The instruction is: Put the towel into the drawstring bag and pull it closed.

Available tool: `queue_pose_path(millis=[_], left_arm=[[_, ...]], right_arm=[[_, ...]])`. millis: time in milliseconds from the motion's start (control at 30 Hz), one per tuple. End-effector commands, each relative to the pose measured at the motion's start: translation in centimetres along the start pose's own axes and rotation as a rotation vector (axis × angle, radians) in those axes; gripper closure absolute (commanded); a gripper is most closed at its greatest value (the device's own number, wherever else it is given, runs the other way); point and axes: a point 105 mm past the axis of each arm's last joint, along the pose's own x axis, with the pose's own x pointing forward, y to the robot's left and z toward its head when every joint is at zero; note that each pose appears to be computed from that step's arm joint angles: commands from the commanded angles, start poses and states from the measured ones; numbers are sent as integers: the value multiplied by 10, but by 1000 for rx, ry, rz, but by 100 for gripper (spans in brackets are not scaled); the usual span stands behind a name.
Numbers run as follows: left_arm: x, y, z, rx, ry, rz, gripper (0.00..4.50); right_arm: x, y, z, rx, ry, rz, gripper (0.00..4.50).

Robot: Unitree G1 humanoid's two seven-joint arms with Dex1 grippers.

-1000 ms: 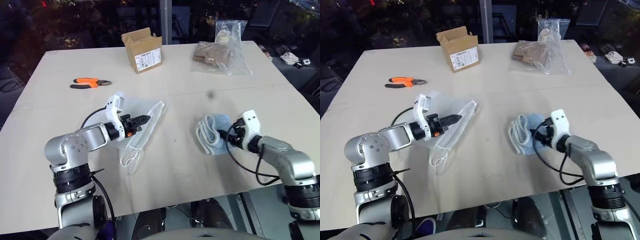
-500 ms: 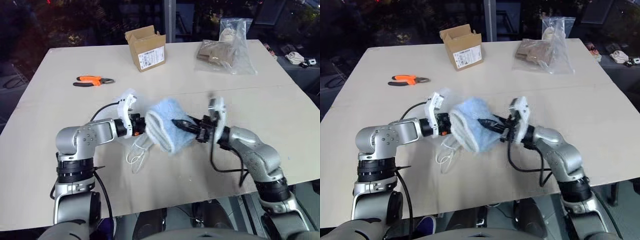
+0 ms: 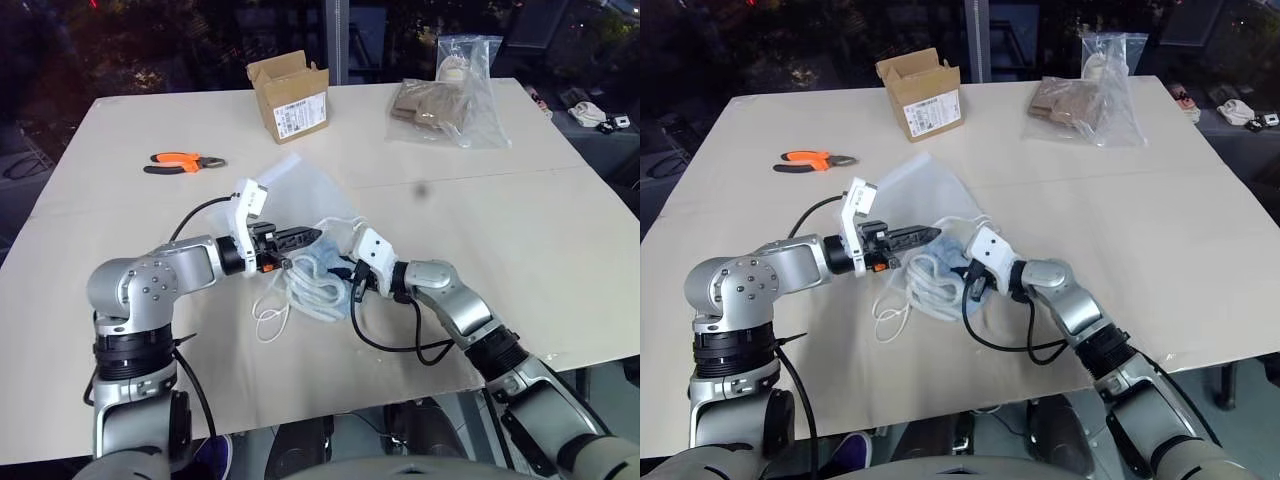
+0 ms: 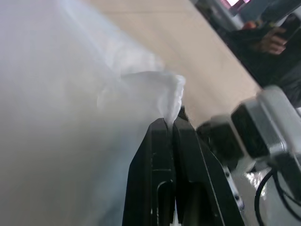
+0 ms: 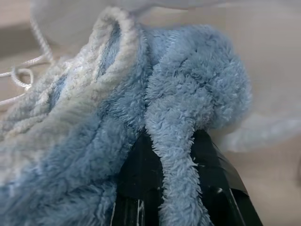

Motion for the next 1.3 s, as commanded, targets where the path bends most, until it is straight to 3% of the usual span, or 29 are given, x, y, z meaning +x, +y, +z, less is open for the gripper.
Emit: queue_pose_path(millis=[33, 133, 267, 333, 367, 433, 467, 500, 833, 1067, 1167, 1300], left_arm=[[-2, -12, -10, 115, 62, -22, 450], [-5, -10, -16, 142, 86, -7, 450], [1, -13, -6, 153, 54, -21, 450], [10, -14, 0, 151, 33, -22, 450], [13, -14, 2, 151, 25, -17, 450], [17, -12, 3, 142, 18, -7, 450], [17, -9, 3, 139, 19, 3, 450], [17, -7, 3, 135, 21, 10, 450], [17, 0, 4, 134, 38, 22, 450], [19, -3, 5, 135, 50, 0, 450], [17, -4, 5, 137, 61, -2, 450], [14, 2, 3, 131, 76, 13, 450]], right_arm=[[-8, -19, 24, 350, -178, -72, 445], [-17, -24, 38, 541, -269, -60, 445], [-18, -22, 37, 497, -222, -80, 445], [-11, -13, 38, 453, -197, -55, 348], [-9, -9, 36, 432, -182, -49, 328], [-10, -10, 30, 395, -142, -88, 245], [-13, -11, 30, 396, -137, -98, 187], [-18, -10, 32, 399, -138, -100, 167], [-74, 8, 23, 404, -32, -118, 167], [-51, 19, 3, 422, 8, -100, 167], [-40, 12, 2, 373, -31, -115, 253], [-38, 11, 8, 366, -115, -91, 426]])
